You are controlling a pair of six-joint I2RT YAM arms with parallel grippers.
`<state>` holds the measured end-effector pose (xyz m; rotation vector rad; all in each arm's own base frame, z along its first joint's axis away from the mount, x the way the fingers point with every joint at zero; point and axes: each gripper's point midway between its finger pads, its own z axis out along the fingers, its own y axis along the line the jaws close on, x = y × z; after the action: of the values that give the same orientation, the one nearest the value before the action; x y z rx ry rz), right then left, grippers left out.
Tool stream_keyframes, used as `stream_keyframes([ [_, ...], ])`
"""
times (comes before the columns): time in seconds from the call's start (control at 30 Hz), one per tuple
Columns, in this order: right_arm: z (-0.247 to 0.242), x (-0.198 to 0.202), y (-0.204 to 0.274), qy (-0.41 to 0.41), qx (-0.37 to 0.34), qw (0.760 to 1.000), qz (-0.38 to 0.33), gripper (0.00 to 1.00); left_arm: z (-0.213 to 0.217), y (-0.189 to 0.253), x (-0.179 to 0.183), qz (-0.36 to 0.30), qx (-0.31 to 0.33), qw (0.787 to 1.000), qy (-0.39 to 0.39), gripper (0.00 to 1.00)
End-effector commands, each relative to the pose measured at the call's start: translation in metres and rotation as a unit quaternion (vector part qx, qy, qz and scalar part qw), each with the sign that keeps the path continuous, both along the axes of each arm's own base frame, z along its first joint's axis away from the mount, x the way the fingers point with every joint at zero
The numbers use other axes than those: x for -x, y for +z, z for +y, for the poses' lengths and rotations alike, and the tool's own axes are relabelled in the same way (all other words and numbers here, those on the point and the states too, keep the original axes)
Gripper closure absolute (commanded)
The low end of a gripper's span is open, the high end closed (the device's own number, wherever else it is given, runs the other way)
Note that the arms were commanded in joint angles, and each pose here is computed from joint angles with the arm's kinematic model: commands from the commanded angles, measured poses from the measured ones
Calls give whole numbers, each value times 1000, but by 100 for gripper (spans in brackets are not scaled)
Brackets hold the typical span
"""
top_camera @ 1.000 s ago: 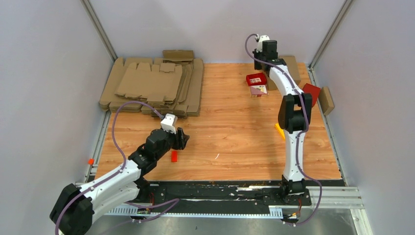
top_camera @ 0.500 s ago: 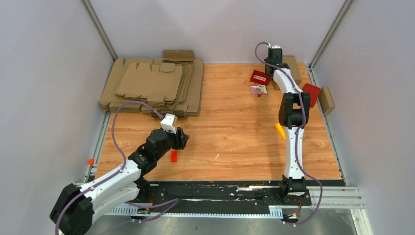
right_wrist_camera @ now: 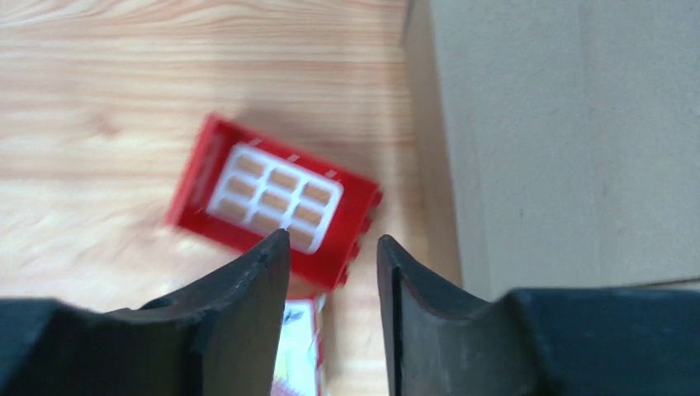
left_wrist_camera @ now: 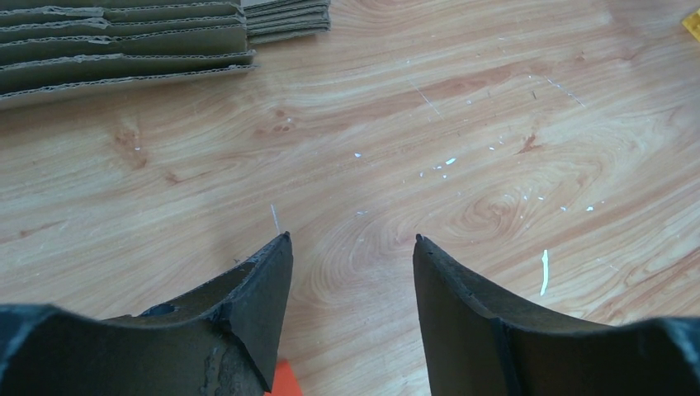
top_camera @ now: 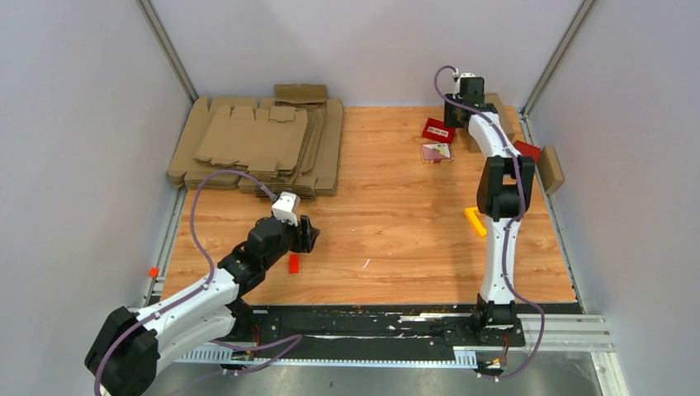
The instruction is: Fold the paper box
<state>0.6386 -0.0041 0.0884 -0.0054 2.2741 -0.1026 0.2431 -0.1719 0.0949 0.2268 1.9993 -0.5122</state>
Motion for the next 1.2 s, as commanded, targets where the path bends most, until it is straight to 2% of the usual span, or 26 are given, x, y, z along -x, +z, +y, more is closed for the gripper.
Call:
stream_keyframes([
  [0.0, 48, 24, 128, 83, -65, 988, -109, 50, -3, 22, -6, -31, 14, 999, -2, 32],
  [0.03, 54, 36, 132, 90, -74, 987, -114, 43, -3, 23, -6, -33, 16, 999, -3, 28],
  [0.07, 58, 49, 142, 93, -84, 984, -126, 29, -4, 24, -5, -34, 18, 999, -5, 18],
  [0.1, 62, 63, 152, 93, -101, 981, -137, 8, -4, 25, -4, -37, 20, 999, -8, 7],
  [0.13, 65, 82, 168, 93, -116, 977, -155, 1, -4, 26, -4, -39, 20, 999, -8, 1],
  [0.3, 68, 158, 175, 61, -178, 965, -181, 0, -2, 29, -4, -42, 19, 999, -3, 0],
  [0.33, 67, 176, 160, 50, -188, 967, -167, 1, -1, 29, -4, -43, 18, 999, 0, 0],
  [0.5, 76, 250, 150, 73, -221, 956, -179, 8, 8, 32, -6, -51, 13, 998, 21, 0],
  [0.77, 83, 350, 80, 61, -280, 946, -153, 10, 25, 38, -5, -76, 12, 996, 54, 0],
  [0.93, 79, 382, 49, 57, -276, 945, -165, 8, 33, 40, -5, -87, 18, 993, 72, 0],
  [1.17, 89, 394, 36, 76, -303, 936, -165, 7, 36, 41, -5, -91, 17, 992, 80, 0],
])
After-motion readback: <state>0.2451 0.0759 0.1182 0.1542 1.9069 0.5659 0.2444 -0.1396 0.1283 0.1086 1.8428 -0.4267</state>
